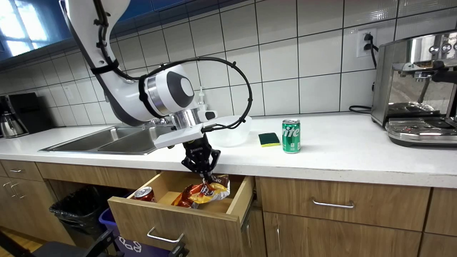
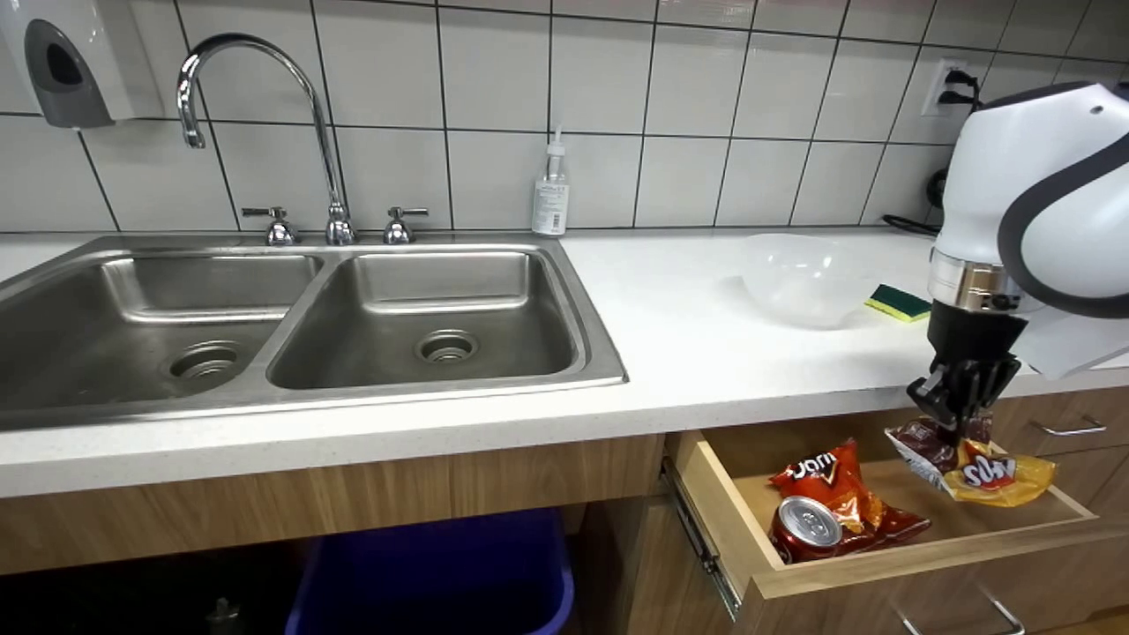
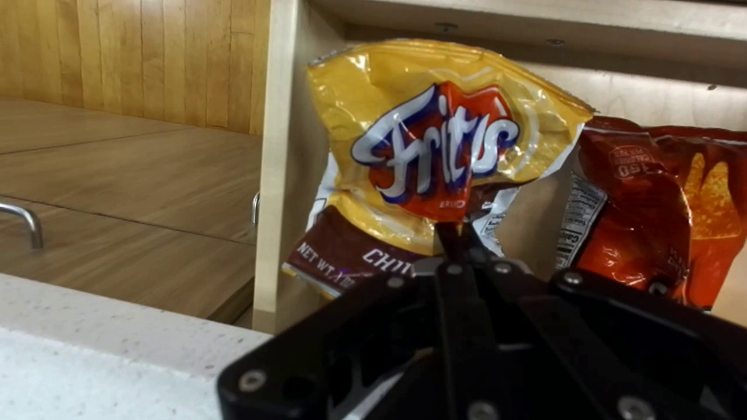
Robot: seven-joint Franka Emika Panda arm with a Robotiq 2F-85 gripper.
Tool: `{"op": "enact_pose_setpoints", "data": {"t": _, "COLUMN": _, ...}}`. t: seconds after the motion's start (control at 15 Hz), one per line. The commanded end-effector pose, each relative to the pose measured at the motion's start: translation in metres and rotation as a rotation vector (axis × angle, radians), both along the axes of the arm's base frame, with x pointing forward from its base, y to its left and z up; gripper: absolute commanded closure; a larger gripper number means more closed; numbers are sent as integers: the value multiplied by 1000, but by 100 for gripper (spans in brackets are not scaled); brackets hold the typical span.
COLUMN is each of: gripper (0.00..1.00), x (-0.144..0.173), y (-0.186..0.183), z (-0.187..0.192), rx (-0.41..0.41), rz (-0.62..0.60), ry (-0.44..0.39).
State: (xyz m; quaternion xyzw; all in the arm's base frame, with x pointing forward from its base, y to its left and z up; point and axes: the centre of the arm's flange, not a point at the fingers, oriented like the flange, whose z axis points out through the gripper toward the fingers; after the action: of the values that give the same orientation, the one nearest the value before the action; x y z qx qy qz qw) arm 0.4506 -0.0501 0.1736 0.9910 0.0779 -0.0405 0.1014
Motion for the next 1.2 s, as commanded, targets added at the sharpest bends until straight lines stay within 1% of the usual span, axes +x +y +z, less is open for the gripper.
{"op": "enact_pose_setpoints", "data": {"t": 0.0, "gripper": 74, "x": 6, "y": 2, "z": -2, "rx": -24, "rz": -15, "ry": 0}}
{"op": "enact_pose_setpoints", "data": {"t": 0.07, "gripper": 73, "x": 6, "y": 2, "z": -2, "rx": -25, "rz": -15, "ry": -1}}
{"op": "enact_pose_setpoints", "data": {"t": 0.2, "gripper": 60, "x": 5, "y": 2, "z": -1, "rx": -25, "rz": -18, "ry": -3}}
{"op": "enact_pose_setpoints", "data": {"t": 0.67, "gripper": 6, "x": -4, "y": 1, "z": 4, "rx": -15, "rz": -18, "ry": 6}}
{"op": "enact_pose_setpoints", "data": {"t": 0.73, "gripper": 1, "x": -6, "y": 1, "z": 5, "rx": -13, "rz": -18, "ry": 9}}
{"op": "enact_pose_setpoints", "data": {"t": 0.8, "gripper": 0, "x": -8, "y": 1, "z": 6, "rx": -11, "rz": -17, "ry": 13}}
{"op": "enact_pose_setpoints", "data": {"t": 1.13, "gripper": 0, "x": -22, "y": 2, "z": 10, "rx": 1, "rz": -26, "ry": 44}}
